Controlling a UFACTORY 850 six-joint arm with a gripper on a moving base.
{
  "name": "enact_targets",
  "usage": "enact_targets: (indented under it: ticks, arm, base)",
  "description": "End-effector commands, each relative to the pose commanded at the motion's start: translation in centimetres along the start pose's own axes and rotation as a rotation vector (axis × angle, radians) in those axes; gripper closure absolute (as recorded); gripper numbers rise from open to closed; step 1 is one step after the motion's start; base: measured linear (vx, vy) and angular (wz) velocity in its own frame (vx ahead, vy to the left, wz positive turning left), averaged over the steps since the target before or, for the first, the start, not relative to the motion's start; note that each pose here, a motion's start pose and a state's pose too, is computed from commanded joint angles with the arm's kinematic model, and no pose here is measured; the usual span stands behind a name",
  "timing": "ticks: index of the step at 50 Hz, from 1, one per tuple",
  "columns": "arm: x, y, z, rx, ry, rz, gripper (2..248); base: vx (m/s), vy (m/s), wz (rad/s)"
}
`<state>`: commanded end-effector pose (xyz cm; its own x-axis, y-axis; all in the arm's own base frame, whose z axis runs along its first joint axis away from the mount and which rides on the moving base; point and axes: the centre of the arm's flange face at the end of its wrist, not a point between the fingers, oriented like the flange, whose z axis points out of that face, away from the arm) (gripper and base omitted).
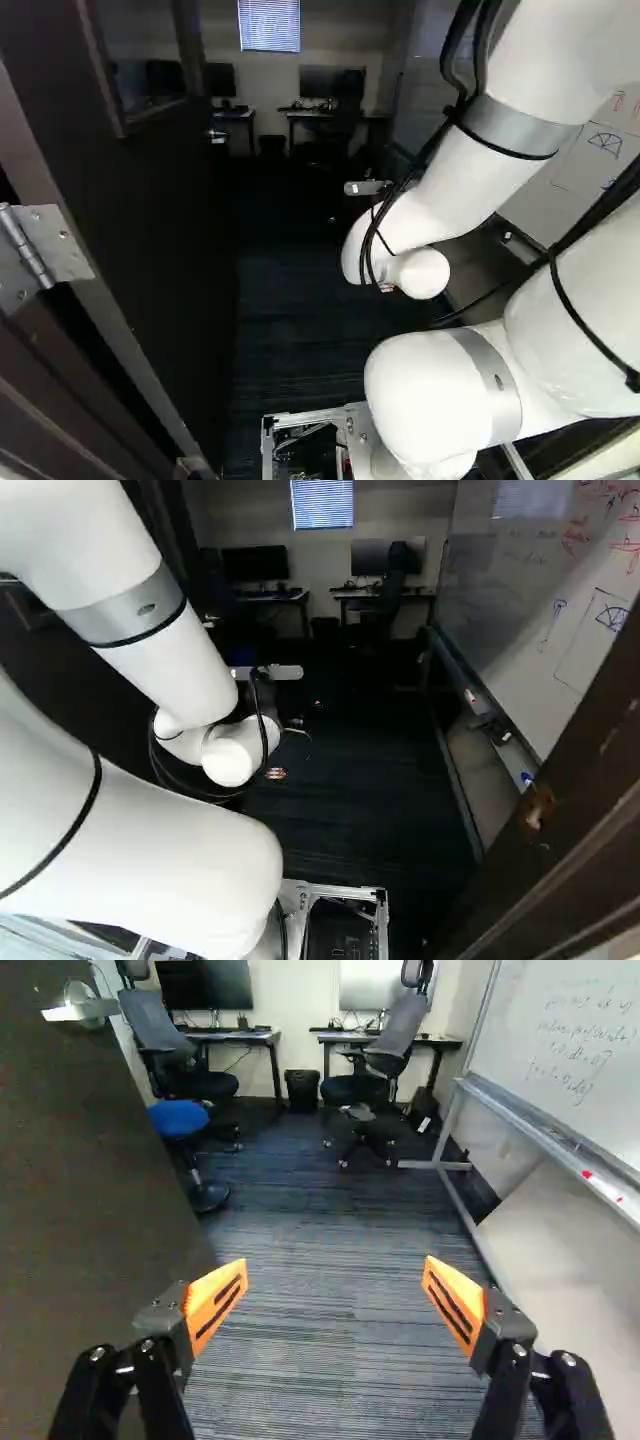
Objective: Open the door and move inside
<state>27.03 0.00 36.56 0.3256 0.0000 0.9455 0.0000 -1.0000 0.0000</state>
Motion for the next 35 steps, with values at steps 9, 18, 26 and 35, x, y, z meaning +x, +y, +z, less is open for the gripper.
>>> enact_targets:
  ticks: [9,18,26,35]
  arm:
    - [0.00,0.00,0.00,0.000,0.000,0.000,3]
    - [0.00,0.00,0.00,0.000,0.000,0.000,3]
    - [0.00,0.00,0.00,0.000,0.000,0.000,3]
    - [0.00,0.00,0.00,0.000,0.000,0.000,3]
  base:
    - [0.147,-0.016,-0.006]
    - [0.204,0.008,-0.003]
    - [0.209,0.015,-0.003]
    - [0.209,0.010,-0.008]
